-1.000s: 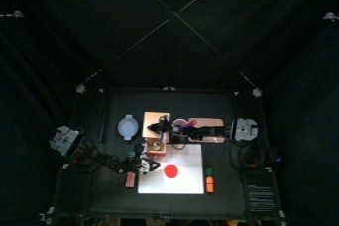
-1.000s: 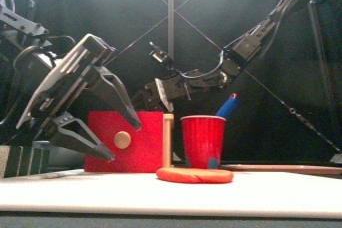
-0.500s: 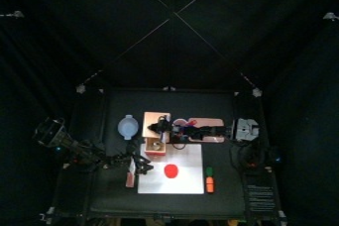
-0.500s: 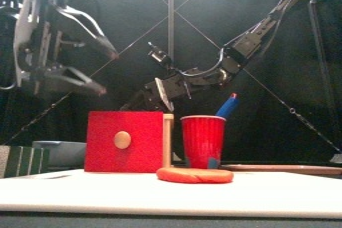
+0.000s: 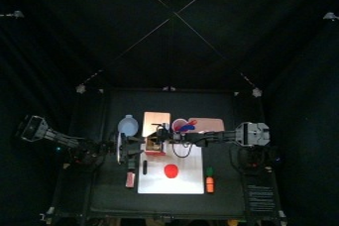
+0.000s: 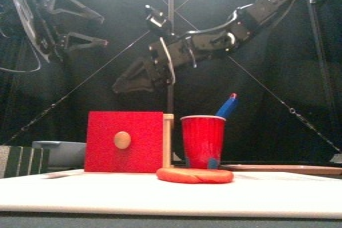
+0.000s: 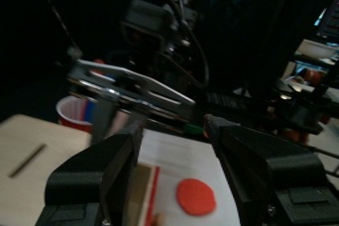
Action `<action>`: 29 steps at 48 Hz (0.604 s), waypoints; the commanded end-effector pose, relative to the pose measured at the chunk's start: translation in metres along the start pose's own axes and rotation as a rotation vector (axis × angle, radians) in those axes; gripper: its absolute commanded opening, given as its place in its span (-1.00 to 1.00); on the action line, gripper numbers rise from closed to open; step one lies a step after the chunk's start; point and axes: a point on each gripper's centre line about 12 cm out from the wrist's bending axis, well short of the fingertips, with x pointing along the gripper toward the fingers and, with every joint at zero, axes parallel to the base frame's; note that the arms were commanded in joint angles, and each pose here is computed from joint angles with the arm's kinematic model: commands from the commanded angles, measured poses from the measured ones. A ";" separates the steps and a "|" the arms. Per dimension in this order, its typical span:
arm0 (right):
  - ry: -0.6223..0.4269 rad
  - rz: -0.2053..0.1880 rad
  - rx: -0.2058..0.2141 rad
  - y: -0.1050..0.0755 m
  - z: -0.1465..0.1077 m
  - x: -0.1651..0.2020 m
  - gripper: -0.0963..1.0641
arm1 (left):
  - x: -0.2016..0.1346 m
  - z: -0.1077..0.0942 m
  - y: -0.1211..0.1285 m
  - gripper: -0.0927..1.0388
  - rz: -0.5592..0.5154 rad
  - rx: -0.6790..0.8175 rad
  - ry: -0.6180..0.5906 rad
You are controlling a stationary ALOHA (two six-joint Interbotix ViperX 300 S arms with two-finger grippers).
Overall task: Get the cutter from the drawer then cut the dough then place the extra dough in the bowl
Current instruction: Place the cutter on the board
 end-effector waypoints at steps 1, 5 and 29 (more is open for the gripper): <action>0.011 0.003 0.035 0.007 0.028 -0.017 0.30 | -0.005 0.018 0.009 0.73 0.011 0.058 -0.083; 0.051 0.013 0.051 0.014 0.028 -0.020 0.42 | -0.010 0.023 0.010 0.73 0.007 0.074 -0.109; 0.324 0.022 0.096 0.019 0.013 -0.026 0.49 | -0.016 0.023 0.006 0.73 -0.042 0.117 -0.120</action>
